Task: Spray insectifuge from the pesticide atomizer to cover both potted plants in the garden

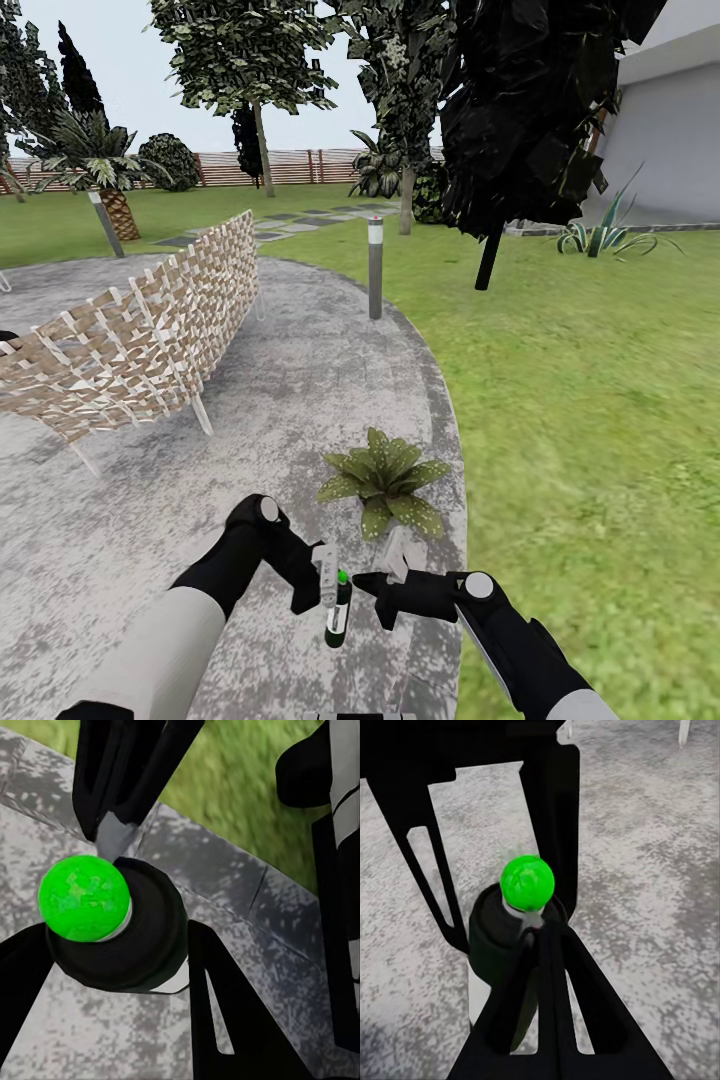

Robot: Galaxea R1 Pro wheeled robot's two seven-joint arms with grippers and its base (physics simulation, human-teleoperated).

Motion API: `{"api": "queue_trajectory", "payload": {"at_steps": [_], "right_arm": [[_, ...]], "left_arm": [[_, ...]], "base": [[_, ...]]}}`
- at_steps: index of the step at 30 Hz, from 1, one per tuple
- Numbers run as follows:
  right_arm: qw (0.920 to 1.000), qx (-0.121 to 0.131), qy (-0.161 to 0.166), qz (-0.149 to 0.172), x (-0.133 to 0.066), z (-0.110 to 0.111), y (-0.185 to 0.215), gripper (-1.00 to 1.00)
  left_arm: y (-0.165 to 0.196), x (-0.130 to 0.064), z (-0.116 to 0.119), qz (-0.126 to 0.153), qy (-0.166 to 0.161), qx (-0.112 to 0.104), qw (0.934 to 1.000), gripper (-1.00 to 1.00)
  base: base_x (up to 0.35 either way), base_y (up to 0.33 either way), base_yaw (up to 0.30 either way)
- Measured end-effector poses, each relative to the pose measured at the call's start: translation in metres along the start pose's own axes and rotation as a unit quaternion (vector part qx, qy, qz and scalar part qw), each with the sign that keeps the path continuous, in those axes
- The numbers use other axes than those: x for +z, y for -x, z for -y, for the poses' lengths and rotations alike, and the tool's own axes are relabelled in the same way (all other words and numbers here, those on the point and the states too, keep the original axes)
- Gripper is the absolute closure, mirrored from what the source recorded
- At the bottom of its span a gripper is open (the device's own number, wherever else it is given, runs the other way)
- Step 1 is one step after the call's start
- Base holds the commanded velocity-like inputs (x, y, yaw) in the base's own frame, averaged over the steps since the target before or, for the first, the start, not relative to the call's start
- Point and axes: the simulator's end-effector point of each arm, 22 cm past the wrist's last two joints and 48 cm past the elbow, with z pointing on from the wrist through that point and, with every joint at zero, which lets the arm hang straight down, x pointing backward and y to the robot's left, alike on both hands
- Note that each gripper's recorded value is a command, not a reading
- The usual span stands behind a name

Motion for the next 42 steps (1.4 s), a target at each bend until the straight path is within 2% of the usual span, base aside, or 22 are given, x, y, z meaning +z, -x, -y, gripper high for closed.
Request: {"api": "queue_trajectory", "payload": {"at_steps": [11,15,22,23,26,31,33,35,36,38,39,40,41,42], "right_arm": [[1.0000,0.000,0.000,0.000,0.000,0.000,0.000,1.00],[1.0000,0.000,0.000,-0.001,0.000,0.000,-0.001,1.00],[1.0000,0.000,0.000,-0.002,-0.001,0.001,-0.002,1.00],[1.0000,0.001,0.000,-0.002,-0.001,0.001,-0.002,-1.00],[1.0000,0.001,-0.001,-0.004,-0.002,0.001,-0.004,-1.00],[0.9999,0.004,-0.008,-0.009,-0.004,0.006,-0.010,-1.00],[0.9989,0.016,-0.031,-0.031,-0.013,0.019,-0.035,-1.00],[0.9937,0.039,-0.080,-0.068,-0.028,0.042,-0.077,-1.00],[0.9875,0.054,-0.115,-0.093,-0.040,0.056,-0.106,-1.00],[0.9753,0.073,-0.166,-0.126,-0.057,0.072,-0.145,-1.00],[0.9671,0.080,-0.195,-0.142,-0.067,0.079,-0.166,-1.00],[0.9536,0.084,-0.241,-0.159,-0.082,0.089,-0.194,-1.00],[0.9442,0.084,-0.271,-0.168,-0.093,0.093,-0.210,-1.00],[0.9309,0.082,-0.310,-0.175,-0.109,0.098,-0.230,-1.00]], "left_arm": [[0.003,0.000,0.000,0.008,0.000,-0.001,1.0000,1.00],[-0.005,-0.003,-0.002,0.002,0.002,-0.004,1.0000,1.00],[-0.087,-0.040,-0.014,-0.052,0.027,-0.043,0.9974,1.00],[-0.093,-0.043,-0.014,-0.056,0.029,-0.045,0.9970,1.00],[-0.115,-0.054,-0.015,-0.069,0.035,-0.057,0.9954,1.00],[-0.145,-0.061,-0.011,-0.087,0.043,-0.075,0.9925,1.00],[-0.158,-0.068,-0.024,-0.081,0.084,-0.094,0.9887,1.00],[-0.171,-0.080,-0.049,-0.059,0.158,-0.126,0.9777,1.00],[-0.181,-0.084,-0.060,-0.038,0.201,-0.154,0.9667,1.00],[-0.198,-0.090,-0.067,-0.006,0.251,-0.200,0.9471,1.00],[-0.205,-0.093,-0.069,0.017,0.275,-0.226,0.9343,1.00],[-0.219,-0.097,-0.069,0.052,0.307,-0.268,0.9119,1.00],[-0.229,-0.099,-0.067,0.074,0.326,-0.296,0.8946,1.00],[-0.247,-0.104,-0.062,0.101,0.356,-0.336,0.8663,1.00]], "base": [[0.000,0.000,0.000],[0.000,0.000,0.000],[0.000,0.000,0.000],[0.000,0.000,0.000],[0.000,0.000,0.000],[0.000,0.000,0.000],[0.000,0.000,0.000],[0.000,0.000,0.000],[0.000,0.000,0.000],[0.000,0.000,0.000],[0.000,0.000,0.000],[0.000,0.000,0.000],[0.000,0.000,0.000],[0.000,0.000,0.000]]}}
